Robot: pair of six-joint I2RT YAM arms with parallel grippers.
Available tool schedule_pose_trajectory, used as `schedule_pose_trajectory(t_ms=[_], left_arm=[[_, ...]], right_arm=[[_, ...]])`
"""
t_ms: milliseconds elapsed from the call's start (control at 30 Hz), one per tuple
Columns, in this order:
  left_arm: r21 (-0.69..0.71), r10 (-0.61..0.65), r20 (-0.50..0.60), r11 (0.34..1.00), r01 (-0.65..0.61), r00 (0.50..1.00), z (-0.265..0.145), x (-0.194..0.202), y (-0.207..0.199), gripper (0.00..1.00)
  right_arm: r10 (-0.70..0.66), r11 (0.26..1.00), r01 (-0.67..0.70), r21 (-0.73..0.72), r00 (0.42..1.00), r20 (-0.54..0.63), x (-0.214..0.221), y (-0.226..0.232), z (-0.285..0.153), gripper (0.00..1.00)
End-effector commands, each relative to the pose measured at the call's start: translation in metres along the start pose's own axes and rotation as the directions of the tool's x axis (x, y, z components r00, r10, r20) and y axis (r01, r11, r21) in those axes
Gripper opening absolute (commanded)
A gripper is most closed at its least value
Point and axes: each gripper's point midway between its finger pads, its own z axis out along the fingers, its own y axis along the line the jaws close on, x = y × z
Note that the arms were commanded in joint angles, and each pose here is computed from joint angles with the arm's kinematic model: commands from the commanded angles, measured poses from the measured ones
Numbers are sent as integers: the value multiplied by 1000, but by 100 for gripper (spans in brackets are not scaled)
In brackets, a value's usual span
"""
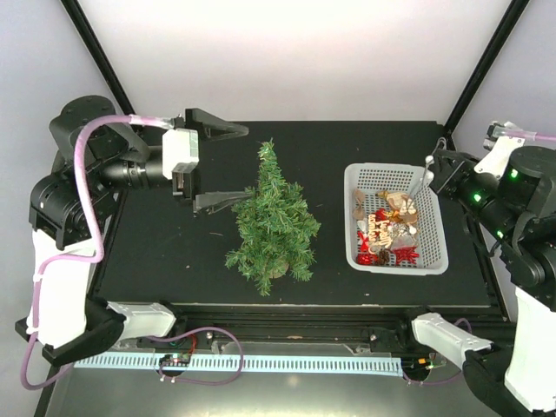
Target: Decorate the small christmas tree
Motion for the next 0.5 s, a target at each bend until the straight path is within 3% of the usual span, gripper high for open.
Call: schedule_pose_trajectory(t_ms=[0, 200, 467], left_arm=[[81, -3, 100, 997, -5, 995, 9, -29, -4, 99], [158, -41, 95, 987, 25, 995, 36, -22, -9, 99], [203, -123, 38, 973, 113, 992, 77, 2, -9, 99]], right_arm=[[-17, 958, 1, -287, 998, -53, 8, 49, -18, 1], [-8, 861, -29, -507, 997, -72, 14, 83, -53, 1], [8, 674, -86, -734, 994, -109, 11, 123, -105, 1]])
